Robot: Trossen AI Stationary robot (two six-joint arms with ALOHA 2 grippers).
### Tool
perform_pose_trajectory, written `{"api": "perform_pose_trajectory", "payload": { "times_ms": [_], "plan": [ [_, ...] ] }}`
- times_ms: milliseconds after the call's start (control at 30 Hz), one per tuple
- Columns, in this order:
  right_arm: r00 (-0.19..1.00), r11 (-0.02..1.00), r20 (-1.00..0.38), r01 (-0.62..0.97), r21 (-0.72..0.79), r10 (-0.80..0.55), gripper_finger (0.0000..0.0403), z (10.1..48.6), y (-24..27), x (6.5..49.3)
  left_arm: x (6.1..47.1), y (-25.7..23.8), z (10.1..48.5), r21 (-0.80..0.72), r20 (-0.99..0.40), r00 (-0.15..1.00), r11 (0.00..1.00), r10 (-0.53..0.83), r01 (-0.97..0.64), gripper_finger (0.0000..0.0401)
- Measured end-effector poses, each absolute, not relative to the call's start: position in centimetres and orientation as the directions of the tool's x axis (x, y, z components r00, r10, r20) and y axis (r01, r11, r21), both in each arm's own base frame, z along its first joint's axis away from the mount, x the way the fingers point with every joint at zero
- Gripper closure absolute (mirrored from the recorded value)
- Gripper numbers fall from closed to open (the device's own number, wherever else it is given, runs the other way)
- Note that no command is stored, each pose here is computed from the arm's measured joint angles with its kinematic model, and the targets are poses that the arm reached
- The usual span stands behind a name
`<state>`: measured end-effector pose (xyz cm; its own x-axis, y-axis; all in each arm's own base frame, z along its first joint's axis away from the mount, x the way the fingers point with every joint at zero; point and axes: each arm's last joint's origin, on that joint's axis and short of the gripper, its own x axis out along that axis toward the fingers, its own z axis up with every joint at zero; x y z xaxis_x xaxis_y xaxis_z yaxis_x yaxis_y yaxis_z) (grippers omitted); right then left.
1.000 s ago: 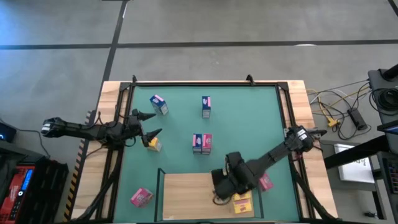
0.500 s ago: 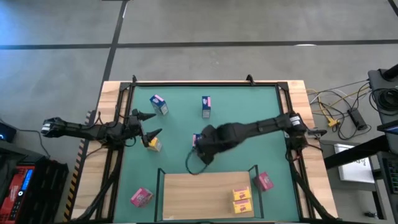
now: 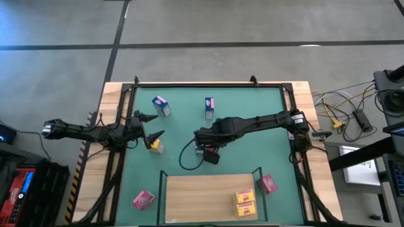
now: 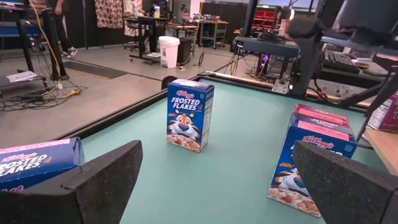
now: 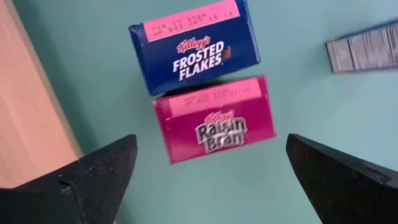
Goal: Stack cereal on shelf
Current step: Put the top violet cereal box on the shelf
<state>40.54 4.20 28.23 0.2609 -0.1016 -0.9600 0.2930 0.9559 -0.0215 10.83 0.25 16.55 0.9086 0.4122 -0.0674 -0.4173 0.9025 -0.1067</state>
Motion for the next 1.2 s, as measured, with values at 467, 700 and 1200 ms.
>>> {"api": "perform_pose_trajectory", "payload": {
  "times_ms": [467,700,1200],
  "plan": [
    [0.298,0.98,-0.952,0.198,-0.016,-0.075,0.0003,25.1,2.7,41.3,10.8,0.3,16.6,-0.107,-0.067,0.909,0.902,0.412,-0.417,0.0002],
    [0.306,0.949,-0.948,0.315,0.018,-0.084,0.0003,24.9,2.3,41.4,10.8,0.3,16.6,-0.107,-0.067,0.909,0.902,0.412,-0.417,0.0002],
    [0.284,0.91,-0.955,0.413,0.044,-0.082,0.0108,24.2,2.4,41.2,10.8,0.3,16.6,-0.107,-0.067,0.909,0.902,0.412,-0.417,0.0002]
  ]
}}
